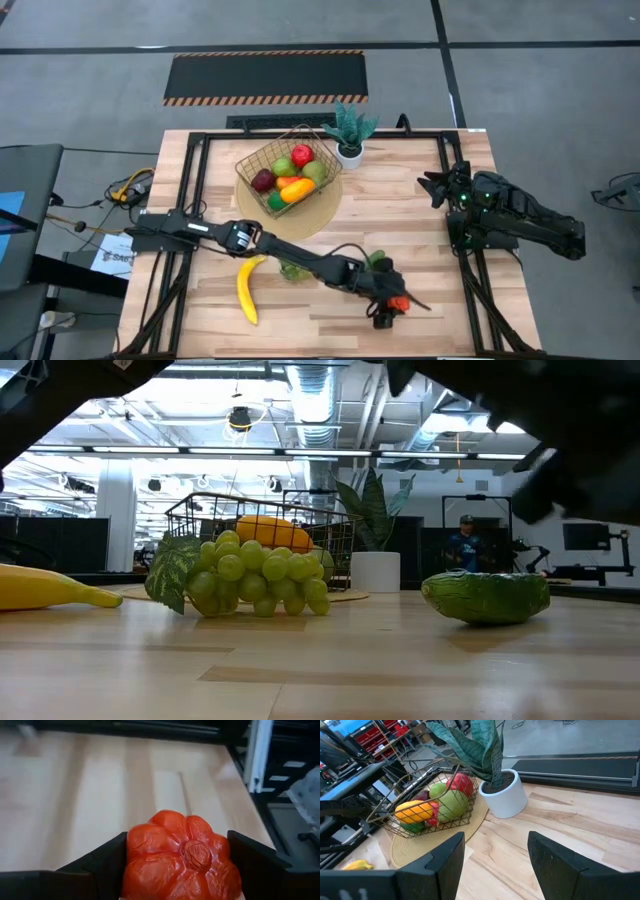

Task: Build produce basket
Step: Put the pumpkin into the wire basket

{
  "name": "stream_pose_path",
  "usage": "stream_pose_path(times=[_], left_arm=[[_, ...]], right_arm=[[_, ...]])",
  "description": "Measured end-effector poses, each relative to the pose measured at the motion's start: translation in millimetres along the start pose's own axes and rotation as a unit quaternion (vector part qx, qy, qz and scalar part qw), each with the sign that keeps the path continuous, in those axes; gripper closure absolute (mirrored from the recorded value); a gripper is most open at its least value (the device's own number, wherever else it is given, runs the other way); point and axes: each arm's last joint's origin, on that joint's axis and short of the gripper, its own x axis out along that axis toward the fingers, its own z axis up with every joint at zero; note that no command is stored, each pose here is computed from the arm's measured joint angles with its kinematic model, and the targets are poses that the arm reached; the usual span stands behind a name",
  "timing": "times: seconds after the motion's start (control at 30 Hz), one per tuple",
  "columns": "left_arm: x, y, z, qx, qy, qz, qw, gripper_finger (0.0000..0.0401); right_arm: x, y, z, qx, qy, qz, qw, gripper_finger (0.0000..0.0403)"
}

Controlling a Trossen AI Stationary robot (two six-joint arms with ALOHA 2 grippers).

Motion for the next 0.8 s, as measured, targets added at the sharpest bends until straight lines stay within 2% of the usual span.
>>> stream_pose_path(times=[0.17,0.3,0.43,0.63,0.8], left_arm=[[-27.2,18.2,26.3,-0.005,0.001,0.037,0.999,0.0123],[-62.4,34.4,63.4,-0.014,-0.037,0.057,0.998,0.0120],[-94.5,55.0,88.7,-0.026,-0.051,0.090,0.994,0.0123],[-160.3,89.2,123.7,-0.026,-0.060,0.177,0.982,0.0119],[-203.8,119.8,132.6,-0.042,-0.028,0.248,0.967,0.0119]], right_arm=[[0.0,0.0,0.0,0.000,0.000,0.000,1.000,0.0163],[0.0,0.1,0.1,0.000,-0.001,0.000,1.000,0.0163],[0.0,0.0,0.1,0.000,-0.001,0.000,1.000,0.0163],[0.0,0.0,0.1,0.000,-0.001,-0.001,1.000,0.0163],[0.0,0.0,0.1,0.000,-0.001,-0.001,1.000,0.0163]])
